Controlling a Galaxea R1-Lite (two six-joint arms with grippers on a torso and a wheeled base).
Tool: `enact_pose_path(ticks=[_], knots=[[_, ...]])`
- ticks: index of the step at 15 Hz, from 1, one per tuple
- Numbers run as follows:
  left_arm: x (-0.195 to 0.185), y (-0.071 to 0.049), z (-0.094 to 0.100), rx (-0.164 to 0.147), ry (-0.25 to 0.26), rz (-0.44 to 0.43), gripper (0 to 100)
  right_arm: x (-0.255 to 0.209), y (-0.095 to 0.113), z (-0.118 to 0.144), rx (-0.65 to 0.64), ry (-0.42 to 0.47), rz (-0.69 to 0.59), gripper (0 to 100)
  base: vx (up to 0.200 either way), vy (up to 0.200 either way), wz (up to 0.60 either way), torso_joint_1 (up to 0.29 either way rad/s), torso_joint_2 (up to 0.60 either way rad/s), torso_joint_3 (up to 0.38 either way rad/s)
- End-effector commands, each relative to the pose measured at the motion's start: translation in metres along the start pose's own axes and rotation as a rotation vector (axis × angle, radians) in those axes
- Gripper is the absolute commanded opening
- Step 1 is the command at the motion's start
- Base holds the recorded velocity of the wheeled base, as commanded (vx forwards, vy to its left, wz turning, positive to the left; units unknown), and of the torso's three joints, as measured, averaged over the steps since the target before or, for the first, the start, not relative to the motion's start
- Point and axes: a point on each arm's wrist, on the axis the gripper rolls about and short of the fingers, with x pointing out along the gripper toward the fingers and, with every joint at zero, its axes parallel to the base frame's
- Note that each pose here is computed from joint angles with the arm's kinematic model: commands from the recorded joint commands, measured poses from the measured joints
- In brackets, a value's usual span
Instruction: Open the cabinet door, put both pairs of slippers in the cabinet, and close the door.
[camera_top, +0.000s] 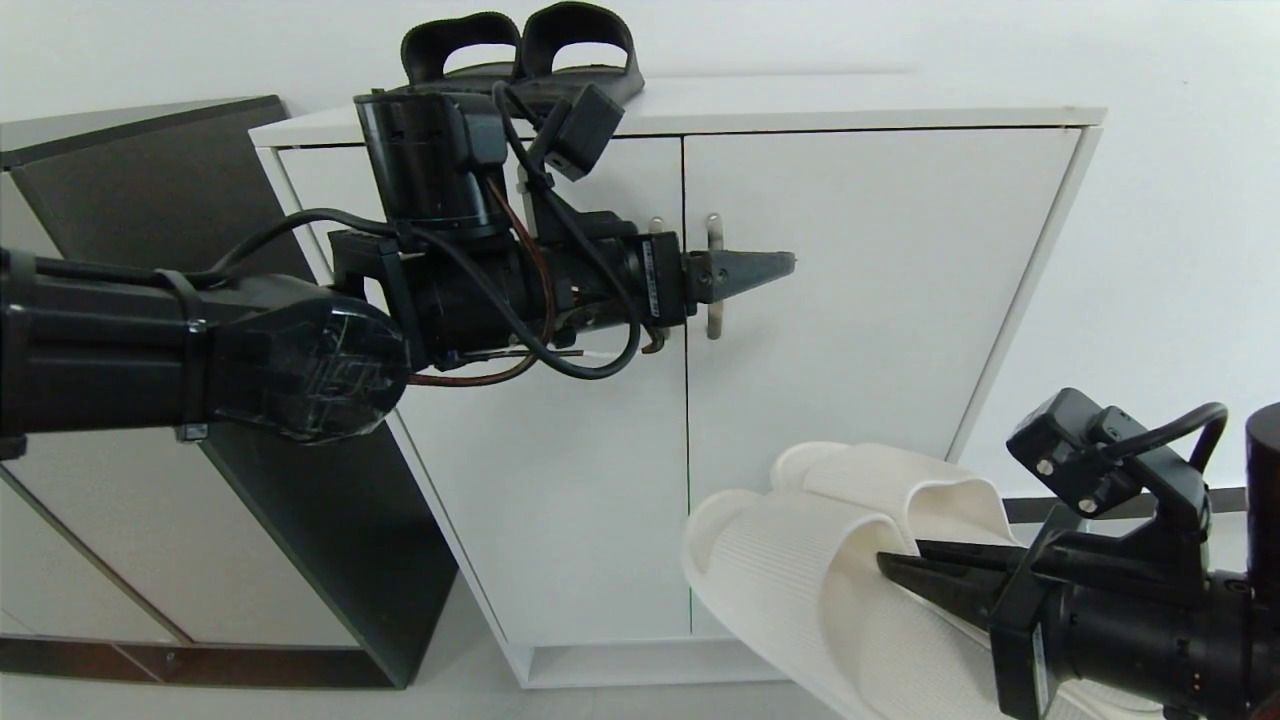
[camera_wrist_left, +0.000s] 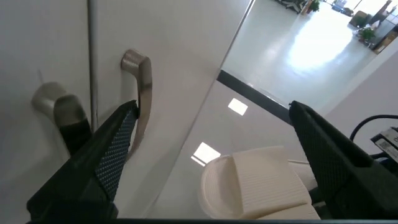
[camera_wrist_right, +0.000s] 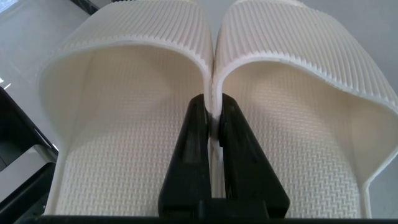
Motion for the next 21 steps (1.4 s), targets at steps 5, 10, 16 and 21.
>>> enact_pose_path(ticks=[5,10,16,21], knots=[[0.006,0.001,-0.006,-0.009,0.016,-0.001,0,0.002,0.0,-0.001,-0.001,0.007,-0.001,0,0.0,0.0,0.0,0.0,0.0,0.0],[-0.003,-0.004,-0.005,-0.01,0.017,-0.002,0,-0.001,0.0,-0.003,-0.001,0.01,0.013,0,0.0,0.0,0.0,0.0,0.0,0.0],[-0.024,-0.024,-0.01,-0.016,0.037,-0.028,0,-0.011,0.002,-0.008,-0.006,0.011,0.129,0,0.0,0.0,0.0,0.0,0.0,0.0],[-0.048,-0.042,-0.012,-0.004,0.046,-0.036,0,-0.015,0.003,-0.012,-0.006,0.019,0.186,0,0.0,0.0,0.0,0.0,0.0,0.0]])
